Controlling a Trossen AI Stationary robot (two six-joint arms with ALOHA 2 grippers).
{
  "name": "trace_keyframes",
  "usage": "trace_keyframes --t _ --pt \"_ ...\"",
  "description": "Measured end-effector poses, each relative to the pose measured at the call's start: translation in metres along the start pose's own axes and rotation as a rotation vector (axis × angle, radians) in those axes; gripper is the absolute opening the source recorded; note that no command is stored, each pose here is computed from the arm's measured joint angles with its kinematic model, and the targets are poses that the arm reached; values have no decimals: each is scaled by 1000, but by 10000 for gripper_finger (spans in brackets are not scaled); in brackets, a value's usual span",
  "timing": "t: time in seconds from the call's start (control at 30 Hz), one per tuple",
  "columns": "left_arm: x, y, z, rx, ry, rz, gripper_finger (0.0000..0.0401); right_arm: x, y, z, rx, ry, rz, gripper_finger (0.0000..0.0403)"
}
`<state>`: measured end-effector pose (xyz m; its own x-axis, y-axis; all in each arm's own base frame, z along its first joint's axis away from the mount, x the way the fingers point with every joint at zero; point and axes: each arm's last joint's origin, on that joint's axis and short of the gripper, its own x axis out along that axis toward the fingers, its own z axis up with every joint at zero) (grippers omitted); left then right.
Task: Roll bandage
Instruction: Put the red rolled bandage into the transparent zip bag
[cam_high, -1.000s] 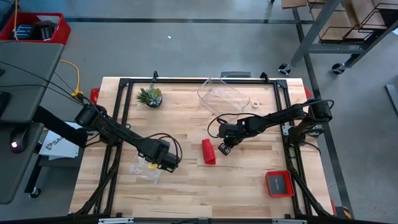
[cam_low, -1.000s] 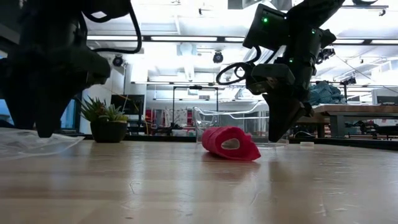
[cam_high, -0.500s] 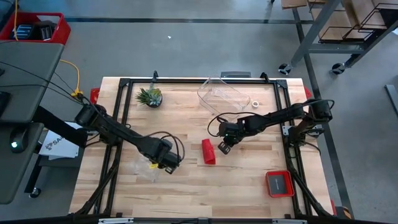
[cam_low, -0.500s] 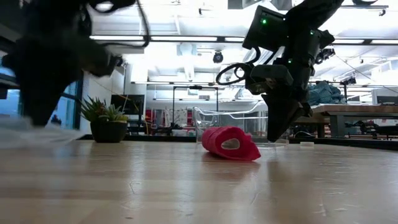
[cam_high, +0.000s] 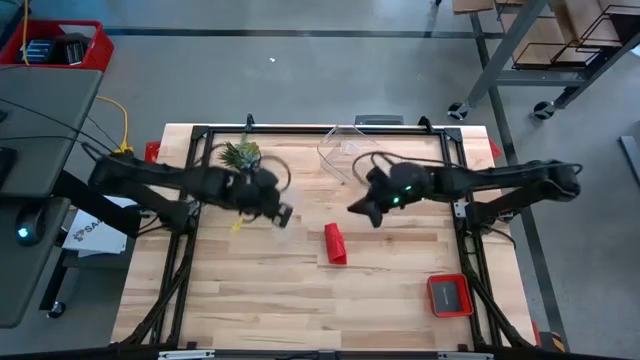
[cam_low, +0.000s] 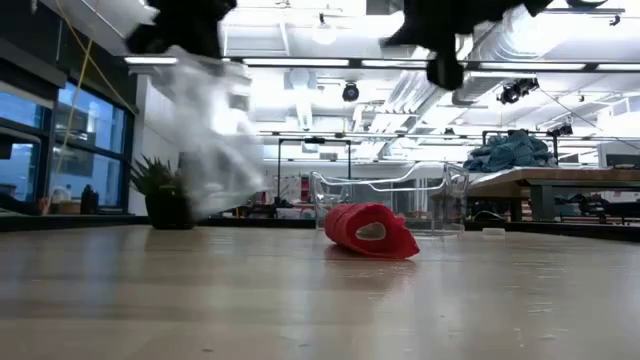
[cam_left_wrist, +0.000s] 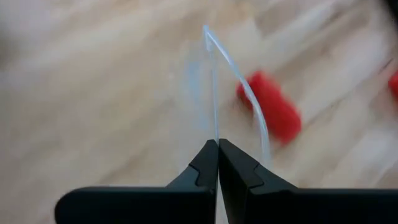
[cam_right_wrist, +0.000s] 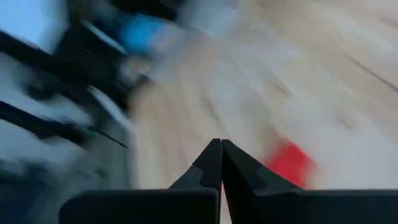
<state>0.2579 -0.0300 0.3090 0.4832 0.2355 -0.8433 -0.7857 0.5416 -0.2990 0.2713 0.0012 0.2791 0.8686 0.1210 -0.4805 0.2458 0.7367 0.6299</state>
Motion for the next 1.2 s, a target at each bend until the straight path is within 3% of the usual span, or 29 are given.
trace_keyframes --t 0.1,0.17,0.23,0.33,0.4,0.63,0.7,0.93,1.2 --pt "9 2 21 -2 -57 -35 0 -10 7 10 64 -87 78 0" --pt "15 -1 34 2 -109 -78 0 -11 7 10 119 -82 71 0" --pt "20 -3 44 5 -145 -103 0 -9 3 0 140 -23 -9 0" --pt "30 -5 51 18 -164 -106 0 -3 -8 -24 166 118 -226 2" --pt "37 -5 53 23 -162 -97 0 2 -10 -33 188 166 -275 9" --pt "49 -19 61 -29 -206 -198 0 7 15 -12 201 -131 -82 73" --pt "50 -25 64 -53 -228 -258 0 8 11 -5 257 -194 -96 92" --pt "56 -37 67 -90 -274 -344 0 10 0 4 335 -234 -118 113" --pt "69 -40 65 -82 -254 -329 0 13 0 5 365 -239 -109 113"
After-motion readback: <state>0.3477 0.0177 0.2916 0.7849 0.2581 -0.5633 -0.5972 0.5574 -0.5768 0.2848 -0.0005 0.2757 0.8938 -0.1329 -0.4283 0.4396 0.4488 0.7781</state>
